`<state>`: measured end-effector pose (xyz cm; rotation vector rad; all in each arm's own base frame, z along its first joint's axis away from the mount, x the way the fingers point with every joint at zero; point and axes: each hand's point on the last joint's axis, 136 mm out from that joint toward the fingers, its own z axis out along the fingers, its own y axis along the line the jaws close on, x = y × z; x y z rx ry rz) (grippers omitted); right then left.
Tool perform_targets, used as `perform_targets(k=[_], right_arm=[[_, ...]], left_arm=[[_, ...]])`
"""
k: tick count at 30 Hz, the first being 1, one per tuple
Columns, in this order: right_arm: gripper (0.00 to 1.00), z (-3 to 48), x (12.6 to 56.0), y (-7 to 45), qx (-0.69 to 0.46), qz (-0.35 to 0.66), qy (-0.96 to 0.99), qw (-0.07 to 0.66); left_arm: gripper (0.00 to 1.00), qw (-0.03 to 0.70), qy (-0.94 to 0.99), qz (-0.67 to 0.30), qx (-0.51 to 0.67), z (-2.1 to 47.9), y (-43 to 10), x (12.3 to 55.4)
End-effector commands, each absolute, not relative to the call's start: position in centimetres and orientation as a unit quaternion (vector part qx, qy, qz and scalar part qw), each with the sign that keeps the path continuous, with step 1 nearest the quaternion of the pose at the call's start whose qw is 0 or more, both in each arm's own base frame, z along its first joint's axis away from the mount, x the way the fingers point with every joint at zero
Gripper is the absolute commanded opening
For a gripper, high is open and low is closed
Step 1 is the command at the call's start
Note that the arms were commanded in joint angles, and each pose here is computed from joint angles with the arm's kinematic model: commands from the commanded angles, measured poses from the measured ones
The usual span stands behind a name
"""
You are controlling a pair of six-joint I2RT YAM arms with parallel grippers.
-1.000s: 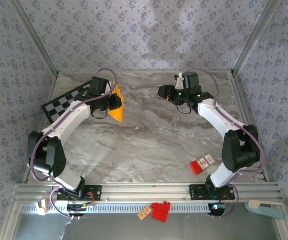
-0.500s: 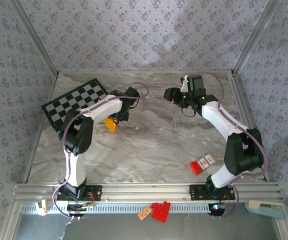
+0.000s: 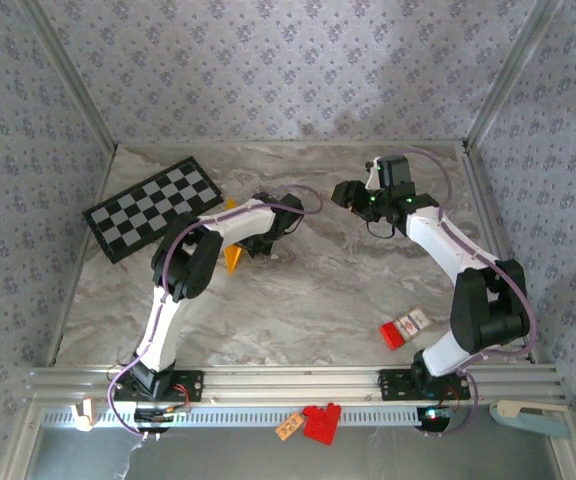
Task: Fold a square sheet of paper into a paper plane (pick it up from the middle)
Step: Turn over the paper at the center of the table.
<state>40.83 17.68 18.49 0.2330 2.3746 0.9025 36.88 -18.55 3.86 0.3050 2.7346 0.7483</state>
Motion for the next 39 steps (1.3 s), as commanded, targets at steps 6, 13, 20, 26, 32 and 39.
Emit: perform_targets(k=[6, 13, 20, 26, 32, 39], right_arm=[[0.56, 18.3, 40.9, 17.3, 0.1, 0.34, 0.89, 0.287], [0.56, 18.0, 41.0, 17.5, 0.103, 0.345, 0.889, 0.282], [0.55, 17.9, 41.1, 16.6, 0.119, 0.335, 0.889, 0.287], [0.55, 17.5, 41.2, 15.5, 0.14, 0.323, 0.89, 0.289], [0.55, 17.0, 41.3, 15.3, 0.15, 0.325, 0.89, 0.283], [0.55, 16.8, 41.4, 15.4, 0.153, 0.328, 0.889, 0.28]], left_arm=[[0.25, 0.133, 0.959, 0.234, 0.094, 3.8, -19.9, 36.3], [0.18, 0.137, 0.948, 0.266, 0.107, 3.8, -19.9, 36.3], [0.16, 0.148, 0.934, 0.296, 0.133, 3.7, -20.8, 36.2], [0.17, 0.148, 0.932, 0.296, 0.147, 2.9, -22.4, 35.5], [0.22, 0.144, 0.937, 0.283, 0.145, 2.3, -23.3, 34.9], [0.27, 0.137, 0.957, 0.225, 0.121, 2.7, -24.9, 34.2]])
